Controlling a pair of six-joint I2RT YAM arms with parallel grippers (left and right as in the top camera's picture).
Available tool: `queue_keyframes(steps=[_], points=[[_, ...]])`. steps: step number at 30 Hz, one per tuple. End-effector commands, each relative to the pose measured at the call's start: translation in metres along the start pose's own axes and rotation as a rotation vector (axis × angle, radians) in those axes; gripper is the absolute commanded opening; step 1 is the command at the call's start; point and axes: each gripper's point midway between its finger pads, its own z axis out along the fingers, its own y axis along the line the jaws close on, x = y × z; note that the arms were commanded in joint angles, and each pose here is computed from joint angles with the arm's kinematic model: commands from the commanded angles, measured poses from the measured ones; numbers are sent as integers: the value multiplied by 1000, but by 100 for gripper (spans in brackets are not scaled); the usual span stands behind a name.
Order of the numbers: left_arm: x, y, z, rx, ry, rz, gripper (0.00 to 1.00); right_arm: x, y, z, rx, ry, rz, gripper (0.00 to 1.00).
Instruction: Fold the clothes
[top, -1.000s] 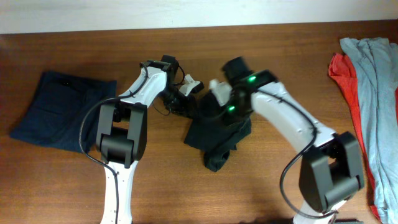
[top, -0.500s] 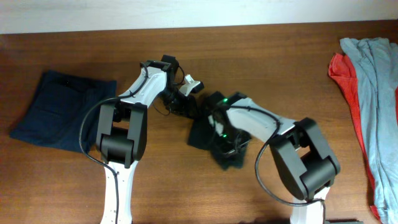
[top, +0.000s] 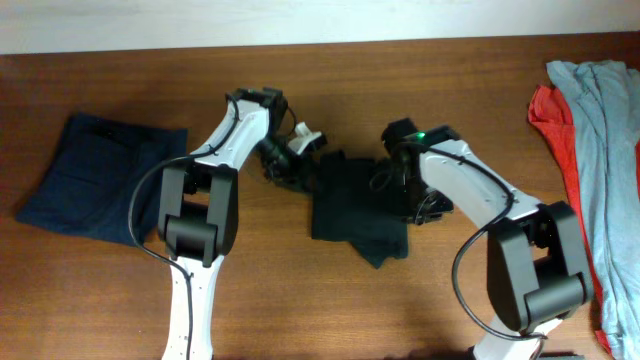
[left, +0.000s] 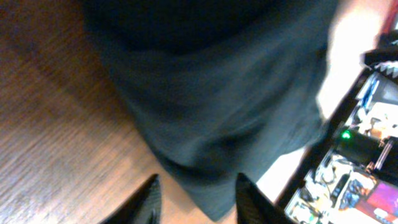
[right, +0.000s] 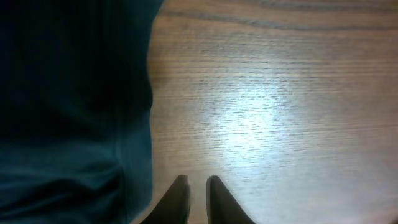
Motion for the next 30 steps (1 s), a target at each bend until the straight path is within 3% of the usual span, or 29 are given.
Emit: queue_keyframes(steps=[1, 3, 5, 9, 15, 20, 23, 28, 29, 30], points=[[-28, -25, -43, -15, -87, 57, 45, -1, 19, -13, -217, 1, -17, 45], [-35, -32, -55, -23, -116, 46, 63, -2, 26, -15, -292, 2, -51, 48], [-39, -35, -59, -28, -133, 44, 70, -4, 38, -21, -399, -10, -114, 49], [-35, -27, -43, -19, -102, -20, 71, -9, 57, -42, -608, -65, -203, 50], [-26, 6, -11, -91, -66, -106, 76, -13, 41, -81, -715, -194, -207, 52], [-18, 16, 18, -73, -52, -167, 80, -10, 4, -139, -717, -417, -164, 64], [-17, -8, 51, 16, -35, -167, 80, -2, -12, -166, -699, -525, -148, 68], [-15, -25, 85, 6, -8, -172, 77, 4, -16, -174, -693, -549, -143, 72], [-14, -25, 88, -1, -6, -181, 73, 5, -16, -173, -694, -542, -142, 72], [-14, -27, 93, -4, -3, -187, 60, 6, -16, -172, -695, -536, -141, 72]])
